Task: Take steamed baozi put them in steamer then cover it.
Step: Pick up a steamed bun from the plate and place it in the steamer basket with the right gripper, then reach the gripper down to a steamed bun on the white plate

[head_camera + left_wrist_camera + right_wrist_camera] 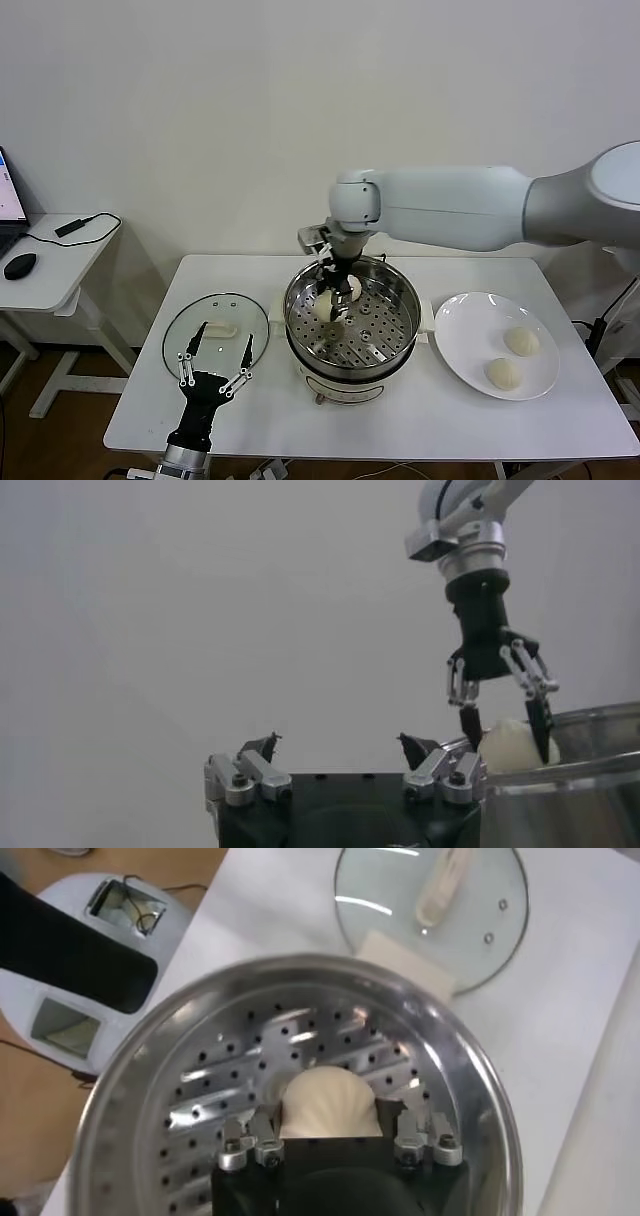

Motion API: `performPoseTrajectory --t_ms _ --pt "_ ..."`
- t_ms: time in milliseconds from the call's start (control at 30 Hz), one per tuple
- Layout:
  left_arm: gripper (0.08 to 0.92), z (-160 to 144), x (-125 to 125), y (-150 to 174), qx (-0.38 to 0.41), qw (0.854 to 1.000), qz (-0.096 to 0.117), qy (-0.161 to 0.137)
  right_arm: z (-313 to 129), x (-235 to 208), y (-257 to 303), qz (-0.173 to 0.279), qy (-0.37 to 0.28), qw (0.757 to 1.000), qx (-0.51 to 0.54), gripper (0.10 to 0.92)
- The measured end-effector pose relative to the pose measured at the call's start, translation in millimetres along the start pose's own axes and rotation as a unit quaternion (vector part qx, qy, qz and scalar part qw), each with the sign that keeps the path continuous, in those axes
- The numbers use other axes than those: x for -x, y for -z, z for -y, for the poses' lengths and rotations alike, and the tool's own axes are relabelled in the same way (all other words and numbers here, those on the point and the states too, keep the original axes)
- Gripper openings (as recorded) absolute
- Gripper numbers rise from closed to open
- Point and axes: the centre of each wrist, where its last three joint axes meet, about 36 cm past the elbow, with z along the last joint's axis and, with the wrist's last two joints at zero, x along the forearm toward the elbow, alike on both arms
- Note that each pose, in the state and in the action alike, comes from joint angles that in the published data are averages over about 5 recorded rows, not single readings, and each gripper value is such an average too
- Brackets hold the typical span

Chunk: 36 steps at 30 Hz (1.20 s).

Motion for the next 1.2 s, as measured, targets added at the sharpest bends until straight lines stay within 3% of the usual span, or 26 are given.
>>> performPoseTrajectory --t_ms 233,500,667,933,1200 --pt "0.823 -1.6 -1.1 -0.4 0.000 1.000 -0.001 0.002 0.6 20.6 5.8 0.000 -0.001 1.000 0.001 0.658" --pt "0.823 -3.6 -1.7 -0.7 0.001 1.000 -0.001 0.006 -0.7 31.6 9.5 0.006 -0.005 1.000 0.001 0.783" --pt "0.823 -2.9 -1.2 -0.6 0.000 1.000 -0.001 0.006 -3.0 26.7 7.3 0.007 -0.009 1.000 -0.001 0.820" --pt "0.823 -1.8 -0.7 0.2 -0.001 1.000 0.000 0.006 -16.5 -17.2 -21.8 0.015 -0.019 1.000 -0.001 0.823" --pt "0.823 1.8 -0.6 0.9 -0.001 1.000 0.000 0.001 -52.8 -87.5 -108.3 0.009 -0.039 0.999 0.014 0.823"
